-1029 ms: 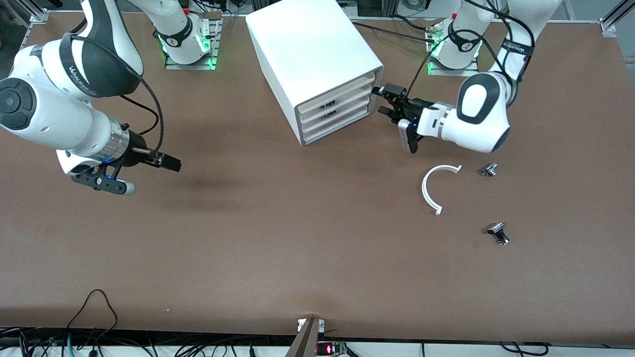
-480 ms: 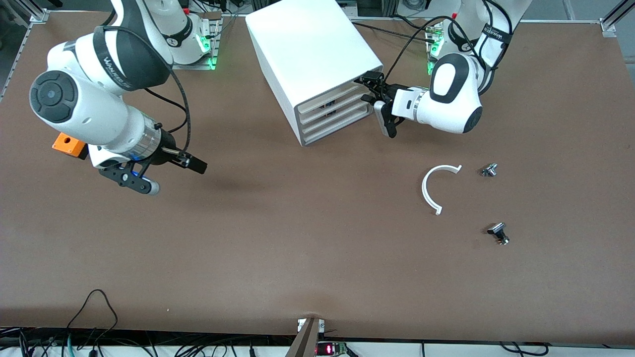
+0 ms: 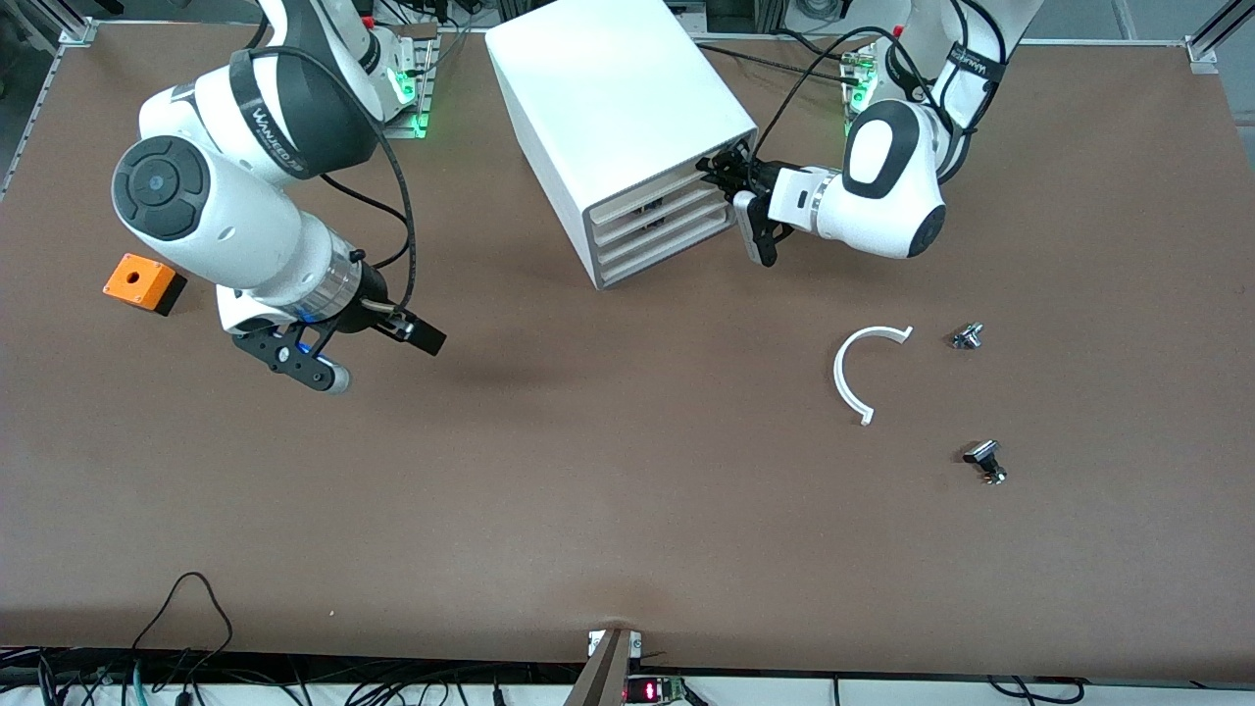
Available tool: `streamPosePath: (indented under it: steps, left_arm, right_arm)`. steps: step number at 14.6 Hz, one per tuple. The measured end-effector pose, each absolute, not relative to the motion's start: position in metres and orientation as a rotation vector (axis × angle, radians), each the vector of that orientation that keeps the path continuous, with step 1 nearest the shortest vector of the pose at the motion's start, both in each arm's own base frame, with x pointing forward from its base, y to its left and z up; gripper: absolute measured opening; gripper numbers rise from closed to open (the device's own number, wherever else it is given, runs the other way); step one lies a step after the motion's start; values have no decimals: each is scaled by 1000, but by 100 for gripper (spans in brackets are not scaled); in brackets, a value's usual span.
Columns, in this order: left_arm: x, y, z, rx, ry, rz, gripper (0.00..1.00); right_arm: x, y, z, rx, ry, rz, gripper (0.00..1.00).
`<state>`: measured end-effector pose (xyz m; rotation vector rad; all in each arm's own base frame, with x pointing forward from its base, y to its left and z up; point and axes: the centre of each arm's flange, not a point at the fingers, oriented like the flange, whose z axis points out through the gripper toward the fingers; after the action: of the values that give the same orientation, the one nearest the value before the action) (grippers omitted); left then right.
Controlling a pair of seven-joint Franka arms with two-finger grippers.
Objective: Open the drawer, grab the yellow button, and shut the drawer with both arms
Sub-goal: 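Grasp the drawer handle with the left gripper, then pull the drawer open with the left gripper while the right gripper approaches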
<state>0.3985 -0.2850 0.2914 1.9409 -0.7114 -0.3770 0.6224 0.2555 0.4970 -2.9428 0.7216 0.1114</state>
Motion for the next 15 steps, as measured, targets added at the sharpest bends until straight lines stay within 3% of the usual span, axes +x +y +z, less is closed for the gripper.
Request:
streamPosePath:
  steps: [3, 5, 7, 9, 10, 12, 13, 15]
  left_arm:
    - [398, -285, 291, 1937, -716, -373, 14]
    - [399, -284, 291, 1936, -717, -371, 14]
    - [402, -283, 293, 1933, -716, -365, 14]
    - [412, -275, 291, 1937, -711, -354, 14]
    - [425, -267, 290, 1947, -718, -345, 14]
    - [460, -243, 291, 1959, -733, -323, 14]
    - [477, -230, 291, 1958, -731, -314, 14]
    - [509, -205, 287, 1954, -725, -298, 14]
  right_arm:
    - [624, 271, 502, -2909, 746, 112, 88]
    - [626, 282, 504, -2892, 763, 109, 74]
    - [627, 295, 504, -2881, 784, 104, 73]
    - [625, 311, 503, -2873, 804, 104, 77]
    - [624, 318, 503, -2865, 824, 103, 85]
    - [624, 332, 503, -2847, 865, 99, 87]
    - [623, 339, 502, -2839, 885, 99, 96]
    - [623, 352, 501, -2821, 928, 99, 98]
